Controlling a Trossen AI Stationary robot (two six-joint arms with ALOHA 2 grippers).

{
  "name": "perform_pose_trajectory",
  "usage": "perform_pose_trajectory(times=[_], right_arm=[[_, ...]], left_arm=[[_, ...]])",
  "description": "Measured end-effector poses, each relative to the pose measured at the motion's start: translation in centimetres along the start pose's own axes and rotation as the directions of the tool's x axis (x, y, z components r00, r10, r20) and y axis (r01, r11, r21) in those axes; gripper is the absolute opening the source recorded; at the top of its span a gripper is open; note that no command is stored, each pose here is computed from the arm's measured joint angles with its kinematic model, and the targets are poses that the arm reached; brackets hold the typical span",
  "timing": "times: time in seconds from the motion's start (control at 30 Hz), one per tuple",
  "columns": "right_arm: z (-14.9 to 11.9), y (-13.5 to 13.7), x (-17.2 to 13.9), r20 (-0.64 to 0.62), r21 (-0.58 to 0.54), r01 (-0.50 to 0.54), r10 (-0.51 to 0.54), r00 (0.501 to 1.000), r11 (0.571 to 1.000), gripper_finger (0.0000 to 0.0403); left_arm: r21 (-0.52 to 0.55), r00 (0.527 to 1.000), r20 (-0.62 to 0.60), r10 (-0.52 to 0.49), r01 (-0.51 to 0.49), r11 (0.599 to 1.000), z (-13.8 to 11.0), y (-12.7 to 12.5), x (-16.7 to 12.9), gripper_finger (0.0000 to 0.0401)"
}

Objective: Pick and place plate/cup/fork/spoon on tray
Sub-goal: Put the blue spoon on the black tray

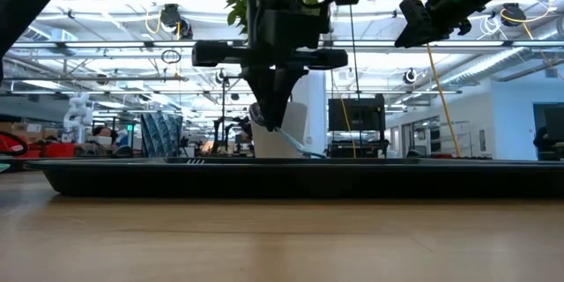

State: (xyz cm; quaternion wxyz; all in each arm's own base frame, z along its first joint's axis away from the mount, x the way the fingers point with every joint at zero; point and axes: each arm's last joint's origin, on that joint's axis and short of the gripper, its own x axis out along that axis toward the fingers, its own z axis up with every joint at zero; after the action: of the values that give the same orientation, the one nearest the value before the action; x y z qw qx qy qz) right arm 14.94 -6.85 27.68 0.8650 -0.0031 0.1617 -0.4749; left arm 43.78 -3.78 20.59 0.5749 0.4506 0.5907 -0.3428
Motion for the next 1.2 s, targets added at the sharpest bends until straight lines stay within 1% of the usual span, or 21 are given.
perform_pose_trajectory(times=[0.1,0.17,0.2,0.27,0.3,0.37,0.43,0.47,0.5,0.57,0.63,0.73,0.8,0.9,0.97,1.03,1.07,1.13,1.2], right_arm=[[0.0,0.0,0.0,-0.002,-0.002,0.0,0.0,1.0,1.0,0.0144],[0.0,0.0,0.0,-0.003,-0.003,0.0,0.0,1.0,1.0,0.0144],[0.0,0.0,0.0,-0.004,-0.003,0.0,0.0,1.0,1.0,0.0144],[0.0,0.0,0.0,-0.004,-0.003,0.0,0.0,1.0,1.0,0.0144],[-0.1,0.0,0.0,-0.004,-0.003,0.0,0.0,1.0,1.0,0.0144],[-0.1,0.0,0.0,-0.004,-0.003,0.0,0.0,1.0,1.0,0.0144],[-0.1,0.0,0.0,-0.005,-0.004,0.0,0.0,1.0,1.0,0.0144],[-0.1,0.0,0.0,-0.005,-0.005,0.0,0.0,1.0,1.0,0.0144],[-0.1,0.0,0.0,-0.007,-0.006,0.0,0.0,1.0,1.0,0.0144],[-0.1,0.0,0.0,-0.009,-0.007,0.0,0.0,1.0,1.0,0.0144],[-0.2,0.0,0.0,-0.015,-0.013,0.0,0.0,1.0,1.0,0.0144],[-0.2,0.0,0.0,-0.018,-0.015,0.0,0.0,1.0,1.0,0.0144],[-0.2,0.0,0.0,-0.019,-0.015,0.0,0.0,1.0,1.0,0.0144],[-0.3,0.0,0.0,-0.02,-0.016,0.0,-0.001,1.0,1.0,0.0144],[-0.3,0.0,0.0,-0.02,-0.017,0.0,-0.001,1.0,1.0,0.0144],[-0.3,0.0,0.0,-0.02,-0.016,0.0,-0.001,1.0,1.0,0.0144],[-0.3,0.0,0.0,-0.02,-0.016,0.0,-0.001,1.0,1.0,0.0144],[-0.3,0.0,0.0,-0.02,-0.016,0.0,-0.001,1.0,1.0,0.0144],[-0.3,0.0,0.0,-0.021,-0.017,0.0,-0.001,1.0,1.0,0.0144]], left_arm=[[0.02,1.0,-0.011,0.029,-0.028,0.999,0.8,-0.2,-0.2,0.0006],[0.03,0.997,-0.026,0.07,-0.069,0.997,1.0,-0.4,-1.0,0.0006],[0.03,0.994,-0.029,0.106,-0.105,0.994,1.1,-0.4,-1.5,0.0006],[0.014,0.982,0.006,0.19,-0.19,0.982,1.1,-0.3,-3.3,0.0006],[0.002,0.973,0.038,0.229,-0.229,0.973,1.1,-0.1,-4.0,0.0006],[-0.052,0.94,0.145,0.308,-0.303,0.951,1.1,0.2,-6.0,0.0006],[-0.123,0.894,0.261,0.365,-0.344,0.931,1.1,0.7,-7.3,0.0006],[-0.152,0.872,0.291,0.393,-0.364,0.919,1.1,0.9,-7.9,0.0006],[-0.166,0.859,0.301,0.414,-0.38,0.91,1.1,1.0,-8.2,0.0006],[-0.17,0.85,0.298,0.434,-0.4,0.901,1.4,1.1,-8.2,0.0006],[-0.165,0.834,0.295,0.466,-0.436,0.885,1.7,1.3,-7.8,0.0006],[-0.172,0.786,0.302,0.54,-0.512,0.841,2.6,1.6,-6.0,0.0006],[-0.169,0.768,0.272,0.579,-0.555,0.815,3.1,1.5,-4.4,0.0006],[-0.159,0.732,0.223,0.644,-0.624,0.765,3.1,1.6,-2.9,0.0006],[-0.175,0.709,0.223,0.669,-0.646,0.743,3.1,1.6,-2.3,0.0006],[-0.215,0.685,0.229,0.692,-0.657,0.722,3.2,1.6,-1.8,0.0006],[-0.241,0.663,0.238,0.71,-0.668,0.704,3.3,1.7,-1.7,0.0006],[-0.283,0.608,0.239,0.757,-0.702,0.653,3.5,1.8,-1.5,0.0006],[-0.322,0.545,0.211,0.812,-0.746,0.584,3.7,1.8,-1.4,0.0006]])
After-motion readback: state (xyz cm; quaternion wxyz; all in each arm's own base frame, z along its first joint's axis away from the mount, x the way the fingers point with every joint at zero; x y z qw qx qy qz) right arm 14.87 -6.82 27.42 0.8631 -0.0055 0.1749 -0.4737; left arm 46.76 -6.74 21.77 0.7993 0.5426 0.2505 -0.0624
